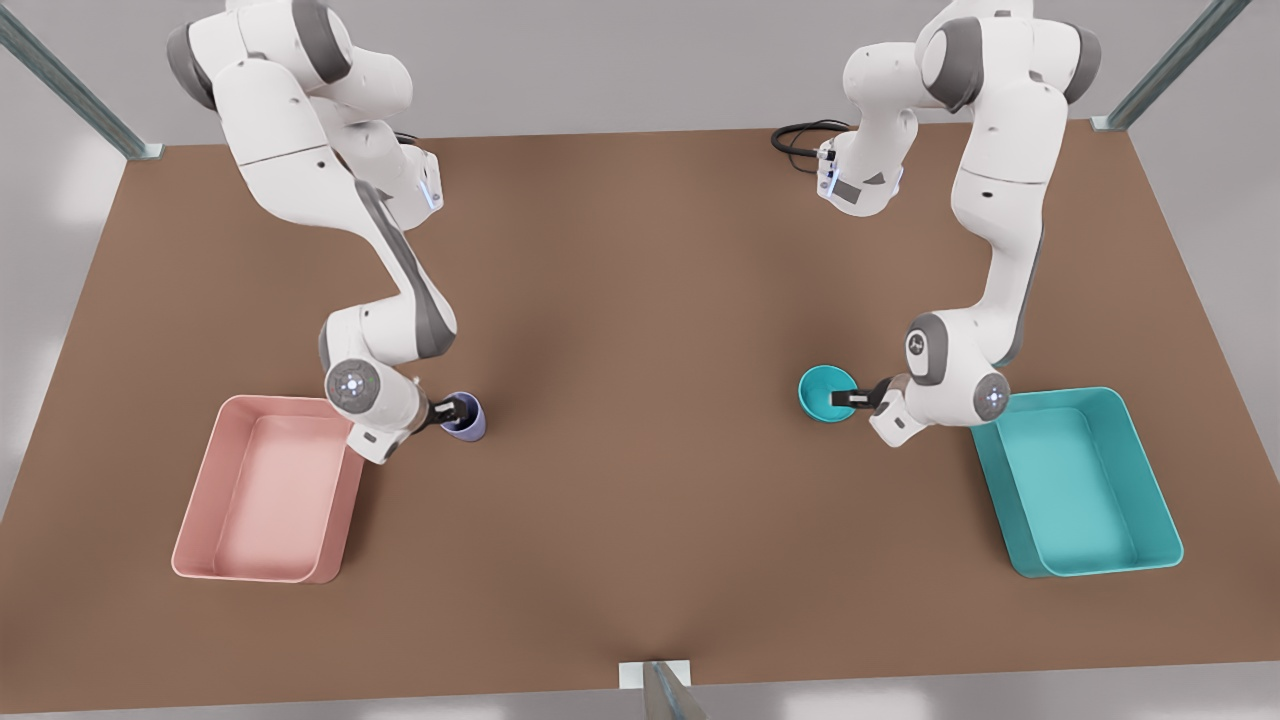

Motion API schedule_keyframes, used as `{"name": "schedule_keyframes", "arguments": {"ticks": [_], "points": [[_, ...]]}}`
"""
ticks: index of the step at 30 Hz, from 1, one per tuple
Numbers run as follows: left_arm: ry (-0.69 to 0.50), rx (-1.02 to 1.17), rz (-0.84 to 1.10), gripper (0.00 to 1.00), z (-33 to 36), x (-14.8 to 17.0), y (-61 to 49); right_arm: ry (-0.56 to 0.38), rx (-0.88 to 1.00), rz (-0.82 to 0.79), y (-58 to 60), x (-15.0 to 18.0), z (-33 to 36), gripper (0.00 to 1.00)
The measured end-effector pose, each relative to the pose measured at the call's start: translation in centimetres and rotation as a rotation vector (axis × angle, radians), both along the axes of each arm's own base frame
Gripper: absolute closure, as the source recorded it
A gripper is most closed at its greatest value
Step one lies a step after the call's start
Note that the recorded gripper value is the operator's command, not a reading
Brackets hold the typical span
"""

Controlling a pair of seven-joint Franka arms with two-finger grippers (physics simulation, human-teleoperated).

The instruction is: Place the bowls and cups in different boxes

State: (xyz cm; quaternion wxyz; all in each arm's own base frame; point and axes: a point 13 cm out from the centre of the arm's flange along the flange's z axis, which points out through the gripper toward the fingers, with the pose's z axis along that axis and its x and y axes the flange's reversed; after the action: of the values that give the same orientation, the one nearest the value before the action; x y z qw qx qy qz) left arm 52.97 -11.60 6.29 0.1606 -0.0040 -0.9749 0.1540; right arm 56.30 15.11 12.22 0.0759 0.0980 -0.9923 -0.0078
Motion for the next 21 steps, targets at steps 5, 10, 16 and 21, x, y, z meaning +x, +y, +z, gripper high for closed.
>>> {"name": "schedule_keyframes", "arguments": {"ticks": [5, 10, 16, 21], "points": [[-0.018, -0.002, -0.016, 0.79, 0.3, 0.5, 0.3, 0.017, -0.001, -0.007, -0.4, -0.3, -2.5, 0.00], [-0.077, 0.024, -0.010, 0.79, 3.4, 3.4, 3.5, 0.007, 0.006, -0.006, -0.3, 0.1, -2.6, 0.76], [-0.306, 0.192, 0.152, 0.79, 19.1, 14.5, 27.2, -0.004, 0.022, 0.009, 0.3, 1.1, -2.2, 0.79], [-0.199, 0.252, 0.257, 0.79, 14.0, 11.2, 38.9, -0.178, 0.078, -0.083, -5.1, 10.8, 10.0, 0.79]]}}
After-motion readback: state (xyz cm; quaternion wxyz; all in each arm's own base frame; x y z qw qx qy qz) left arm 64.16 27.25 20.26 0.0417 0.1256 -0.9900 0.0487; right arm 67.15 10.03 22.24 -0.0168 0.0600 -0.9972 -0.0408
